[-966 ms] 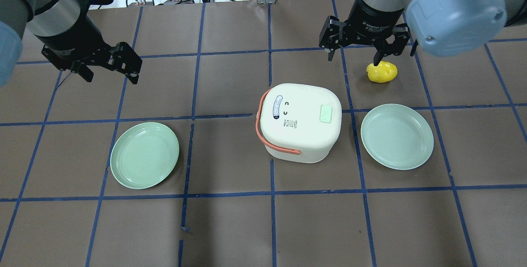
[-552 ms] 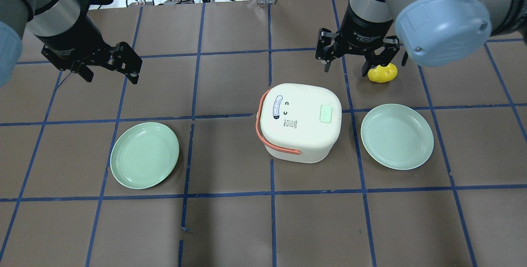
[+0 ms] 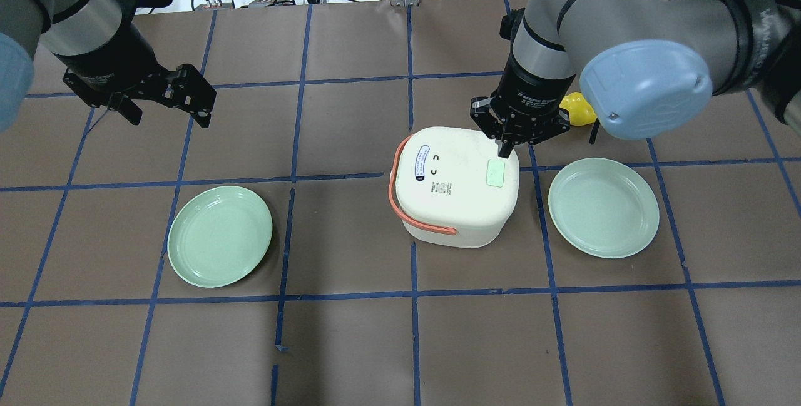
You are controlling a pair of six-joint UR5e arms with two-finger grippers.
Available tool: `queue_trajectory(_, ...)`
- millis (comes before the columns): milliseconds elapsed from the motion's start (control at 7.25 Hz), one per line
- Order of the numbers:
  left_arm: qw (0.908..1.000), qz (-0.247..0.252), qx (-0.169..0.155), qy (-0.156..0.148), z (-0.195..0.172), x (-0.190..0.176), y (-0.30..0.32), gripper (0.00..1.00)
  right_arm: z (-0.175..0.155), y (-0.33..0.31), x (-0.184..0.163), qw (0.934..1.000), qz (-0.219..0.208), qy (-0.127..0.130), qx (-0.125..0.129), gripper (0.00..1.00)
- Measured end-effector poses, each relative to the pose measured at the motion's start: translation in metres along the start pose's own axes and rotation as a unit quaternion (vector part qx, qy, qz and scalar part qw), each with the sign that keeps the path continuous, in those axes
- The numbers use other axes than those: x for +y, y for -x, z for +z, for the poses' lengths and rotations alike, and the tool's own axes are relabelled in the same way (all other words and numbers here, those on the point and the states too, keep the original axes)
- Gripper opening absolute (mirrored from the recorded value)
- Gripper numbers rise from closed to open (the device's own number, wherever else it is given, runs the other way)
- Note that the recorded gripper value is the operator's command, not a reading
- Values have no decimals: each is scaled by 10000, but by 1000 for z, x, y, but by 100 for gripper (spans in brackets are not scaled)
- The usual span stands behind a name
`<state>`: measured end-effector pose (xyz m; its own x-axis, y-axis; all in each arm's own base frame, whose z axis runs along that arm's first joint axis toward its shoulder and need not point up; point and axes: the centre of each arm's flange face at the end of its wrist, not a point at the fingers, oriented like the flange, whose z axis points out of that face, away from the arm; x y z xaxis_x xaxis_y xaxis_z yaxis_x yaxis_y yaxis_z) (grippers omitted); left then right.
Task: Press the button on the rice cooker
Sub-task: 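Move the right gripper down over the rice cooker's green button, then press the green button on the rice cooker lid with the right gripper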
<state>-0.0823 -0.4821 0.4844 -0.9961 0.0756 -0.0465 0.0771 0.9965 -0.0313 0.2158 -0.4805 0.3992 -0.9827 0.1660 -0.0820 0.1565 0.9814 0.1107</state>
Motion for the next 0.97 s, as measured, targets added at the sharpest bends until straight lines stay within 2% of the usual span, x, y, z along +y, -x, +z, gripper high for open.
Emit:
queue_trajectory(552, 10000, 0, 0, 0, 0, 0, 0, 100, 20, -3, 3, 9998, -1, 200, 45, 14)
queue_trajectory(966, 10000, 0, 0, 0, 0, 0, 0, 100, 22, -2, 1, 9998, -33, 192, 35, 15)
